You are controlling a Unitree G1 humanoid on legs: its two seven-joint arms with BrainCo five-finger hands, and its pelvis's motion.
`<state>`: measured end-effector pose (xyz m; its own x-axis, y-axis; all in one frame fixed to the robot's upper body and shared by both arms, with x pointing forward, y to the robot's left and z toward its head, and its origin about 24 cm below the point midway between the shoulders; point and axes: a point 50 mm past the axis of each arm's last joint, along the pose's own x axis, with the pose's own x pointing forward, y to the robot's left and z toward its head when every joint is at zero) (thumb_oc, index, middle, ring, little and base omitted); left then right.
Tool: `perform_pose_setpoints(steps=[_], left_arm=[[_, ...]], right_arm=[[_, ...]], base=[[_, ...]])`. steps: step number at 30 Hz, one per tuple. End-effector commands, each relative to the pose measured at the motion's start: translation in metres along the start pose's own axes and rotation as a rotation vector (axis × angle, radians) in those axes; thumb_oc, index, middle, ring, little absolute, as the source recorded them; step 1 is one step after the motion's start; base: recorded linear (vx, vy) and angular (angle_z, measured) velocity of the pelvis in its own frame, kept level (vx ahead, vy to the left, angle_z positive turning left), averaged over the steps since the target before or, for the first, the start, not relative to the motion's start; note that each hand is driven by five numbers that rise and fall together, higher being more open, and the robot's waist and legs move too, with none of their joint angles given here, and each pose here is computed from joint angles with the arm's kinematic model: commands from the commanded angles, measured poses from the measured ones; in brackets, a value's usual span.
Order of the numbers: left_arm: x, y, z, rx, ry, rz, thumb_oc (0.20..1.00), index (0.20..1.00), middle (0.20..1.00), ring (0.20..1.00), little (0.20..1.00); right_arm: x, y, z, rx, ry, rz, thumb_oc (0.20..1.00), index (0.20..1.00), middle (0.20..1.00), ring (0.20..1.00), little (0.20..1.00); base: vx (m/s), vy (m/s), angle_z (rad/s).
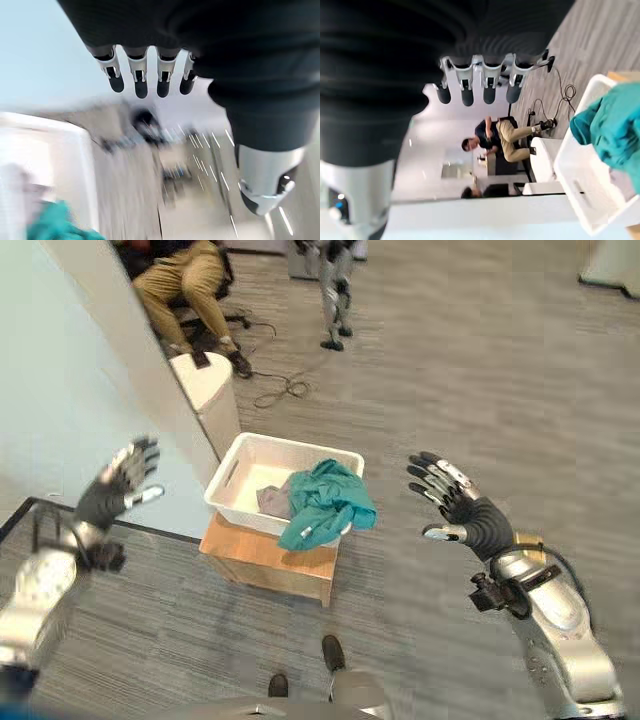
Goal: Pick up bed clothes into laundry basket.
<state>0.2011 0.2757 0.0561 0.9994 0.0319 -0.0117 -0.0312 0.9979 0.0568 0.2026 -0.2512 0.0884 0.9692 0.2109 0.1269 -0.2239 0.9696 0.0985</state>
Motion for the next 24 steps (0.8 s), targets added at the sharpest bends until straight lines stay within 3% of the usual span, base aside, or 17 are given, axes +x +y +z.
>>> perform_pose_setpoints(steps=[1,4,10,16,24], left_arm=[[0.016,0.009,0.026,-0.044,-0.143,0.059,1.0,1.0,1.0,1.0,1.0],[0.004,0.007,0.016,0.005,-0.11,0.086,1.0,1.0,1.0,1.0,1.0],[-0.003,-0.015,-0.007,-0.107,-0.031,0.03,1.0,1.0,1.0,1.0,1.0],[-0.004,-0.034,-0.021,-0.198,0.04,-0.032,1.0,1.0,1.0,1.0,1.0],[-0.003,-0.041,-0.026,-0.221,0.077,-0.065,1.0,1.0,1.0,1.0,1.0]], right_arm=[[0.0,0.003,0.009,-0.151,-0.003,0.016,1.0,1.0,1.0,1.0,1.0],[-0.006,0.0,-0.01,-0.127,0.075,-0.029,1.0,1.0,1.0,1.0,1.0],[-0.008,-0.003,-0.017,-0.146,0.112,-0.043,1.0,1.0,1.0,1.0,1.0],[-0.003,-0.057,-0.026,-0.611,0.35,-0.187,1.0,1.0,1.0,1.0,1.0],[0.051,-0.082,-0.006,-0.771,0.354,-0.222,1.0,1.0,1.0,1.0,1.0]], base=[[-0.02,-0.025,0.53],[-0.05,-0.022,0.5],[-0.01,-0.015,0.16],[0.01,-0.006,0.01],[-0.02,-0.006,0.06]])
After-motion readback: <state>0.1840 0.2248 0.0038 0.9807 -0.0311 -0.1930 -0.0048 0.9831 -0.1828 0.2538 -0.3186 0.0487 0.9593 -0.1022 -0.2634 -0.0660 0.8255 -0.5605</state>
